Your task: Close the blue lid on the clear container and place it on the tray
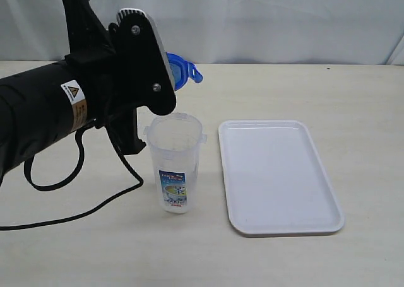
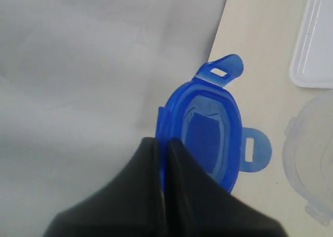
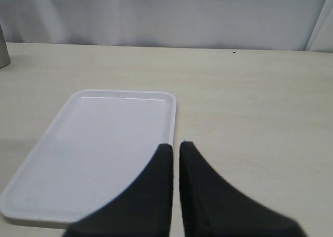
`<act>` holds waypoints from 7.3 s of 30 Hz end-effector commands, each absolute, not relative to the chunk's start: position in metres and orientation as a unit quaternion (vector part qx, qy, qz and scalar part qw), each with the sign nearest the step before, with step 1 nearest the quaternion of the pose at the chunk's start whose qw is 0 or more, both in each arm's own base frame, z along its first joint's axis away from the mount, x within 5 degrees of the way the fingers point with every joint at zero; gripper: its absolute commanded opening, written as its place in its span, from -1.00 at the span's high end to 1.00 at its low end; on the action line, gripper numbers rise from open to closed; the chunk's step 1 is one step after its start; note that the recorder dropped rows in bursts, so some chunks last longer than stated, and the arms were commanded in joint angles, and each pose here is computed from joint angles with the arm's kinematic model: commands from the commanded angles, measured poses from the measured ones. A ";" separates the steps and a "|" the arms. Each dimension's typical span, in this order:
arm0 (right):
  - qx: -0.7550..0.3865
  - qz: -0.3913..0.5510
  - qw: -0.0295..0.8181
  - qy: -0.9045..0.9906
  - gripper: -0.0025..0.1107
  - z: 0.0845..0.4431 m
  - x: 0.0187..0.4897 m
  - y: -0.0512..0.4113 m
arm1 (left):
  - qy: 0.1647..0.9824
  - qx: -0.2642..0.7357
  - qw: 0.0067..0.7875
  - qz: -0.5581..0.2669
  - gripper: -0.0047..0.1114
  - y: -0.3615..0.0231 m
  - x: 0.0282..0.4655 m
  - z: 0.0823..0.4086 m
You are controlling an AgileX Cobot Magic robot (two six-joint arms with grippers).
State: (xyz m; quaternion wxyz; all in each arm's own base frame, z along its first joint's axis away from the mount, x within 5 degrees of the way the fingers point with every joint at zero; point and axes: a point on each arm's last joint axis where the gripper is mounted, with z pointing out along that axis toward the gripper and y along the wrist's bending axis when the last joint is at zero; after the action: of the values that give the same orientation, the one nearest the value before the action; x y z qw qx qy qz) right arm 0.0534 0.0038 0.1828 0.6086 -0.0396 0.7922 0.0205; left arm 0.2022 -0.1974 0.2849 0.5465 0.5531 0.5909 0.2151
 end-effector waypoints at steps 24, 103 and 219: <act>-0.038 0.016 0.610 0.791 0.88 0.182 0.053 0.003 | 0.586 0.586 0.540 0.147 0.92 -0.202 0.196 0.279; -0.038 0.016 0.610 0.791 0.88 0.182 0.053 0.003 | 0.541 0.596 0.545 0.235 0.92 -0.199 0.181 0.285; -0.038 0.016 0.610 0.791 0.88 0.182 0.053 0.003 | 0.553 0.648 0.500 0.153 0.92 -0.210 0.140 0.249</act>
State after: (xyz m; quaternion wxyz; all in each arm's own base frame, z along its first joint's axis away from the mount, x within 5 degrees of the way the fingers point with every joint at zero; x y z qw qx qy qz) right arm 0.0534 0.0038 0.1828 0.6086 -0.0396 0.7922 0.0205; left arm 0.1434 -0.2103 0.2502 0.5031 0.6495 0.5465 0.1624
